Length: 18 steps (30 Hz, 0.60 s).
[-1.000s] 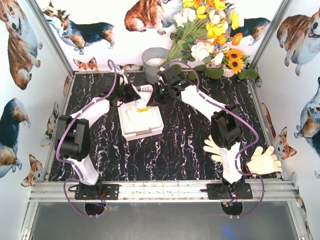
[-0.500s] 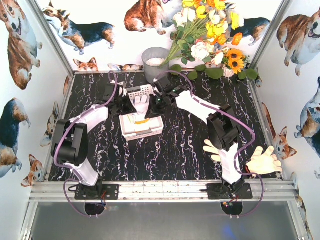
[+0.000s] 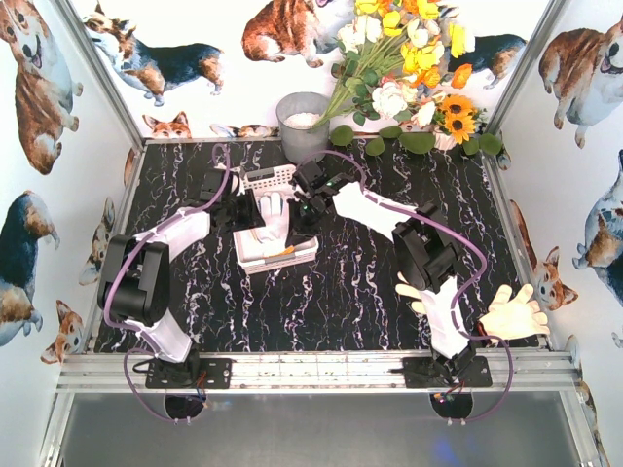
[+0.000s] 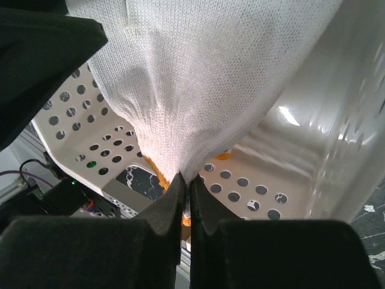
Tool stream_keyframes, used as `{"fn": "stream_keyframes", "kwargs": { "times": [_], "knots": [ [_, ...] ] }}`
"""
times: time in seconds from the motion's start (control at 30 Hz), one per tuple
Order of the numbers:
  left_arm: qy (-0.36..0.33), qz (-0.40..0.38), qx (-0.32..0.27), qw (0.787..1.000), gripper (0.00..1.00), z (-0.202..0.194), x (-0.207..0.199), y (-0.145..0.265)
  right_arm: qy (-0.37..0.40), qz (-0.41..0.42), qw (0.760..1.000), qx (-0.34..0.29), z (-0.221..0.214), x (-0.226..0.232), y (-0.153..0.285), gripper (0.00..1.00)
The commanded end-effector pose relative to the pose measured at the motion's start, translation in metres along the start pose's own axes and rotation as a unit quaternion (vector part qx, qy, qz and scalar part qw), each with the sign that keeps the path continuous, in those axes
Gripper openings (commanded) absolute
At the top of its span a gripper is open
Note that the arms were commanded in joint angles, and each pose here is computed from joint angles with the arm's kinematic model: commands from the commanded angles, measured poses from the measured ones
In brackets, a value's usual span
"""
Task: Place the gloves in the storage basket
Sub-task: Place the glove in the bin.
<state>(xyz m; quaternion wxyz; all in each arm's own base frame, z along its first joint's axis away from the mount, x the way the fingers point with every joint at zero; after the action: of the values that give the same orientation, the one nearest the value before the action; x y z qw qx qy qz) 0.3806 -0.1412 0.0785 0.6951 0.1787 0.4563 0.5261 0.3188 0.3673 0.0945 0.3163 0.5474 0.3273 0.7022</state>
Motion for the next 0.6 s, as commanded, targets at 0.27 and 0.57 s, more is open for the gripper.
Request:
{"fn": "stream_keyframes", "kwargs": {
  "times": [0.27,0.57],
  "knots": [
    [-0.038,-0.015,-0.043,0.998,0.45,0.038,-0.020,0.032,-0.001,0.022,1.000,0.007,-0.003,0.014,-0.003,0.00],
    [-0.055,0.001,-0.065,0.996,0.51,0.045,-0.020,0.052,-0.035,0.055,0.998,-0.002,-0.002,0.025,-0.012,0.00]
  ]
}}
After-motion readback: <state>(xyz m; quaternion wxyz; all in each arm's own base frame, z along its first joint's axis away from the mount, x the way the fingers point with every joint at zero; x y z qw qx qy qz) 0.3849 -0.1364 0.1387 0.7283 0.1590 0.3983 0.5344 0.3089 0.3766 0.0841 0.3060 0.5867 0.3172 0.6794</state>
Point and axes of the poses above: each gripper's point midway between its finger pads, its own y axis back along the fingers, its own x axis along the line the jaws close on, z = x × y, the point moved 1 cm from there along y, back along the fingers
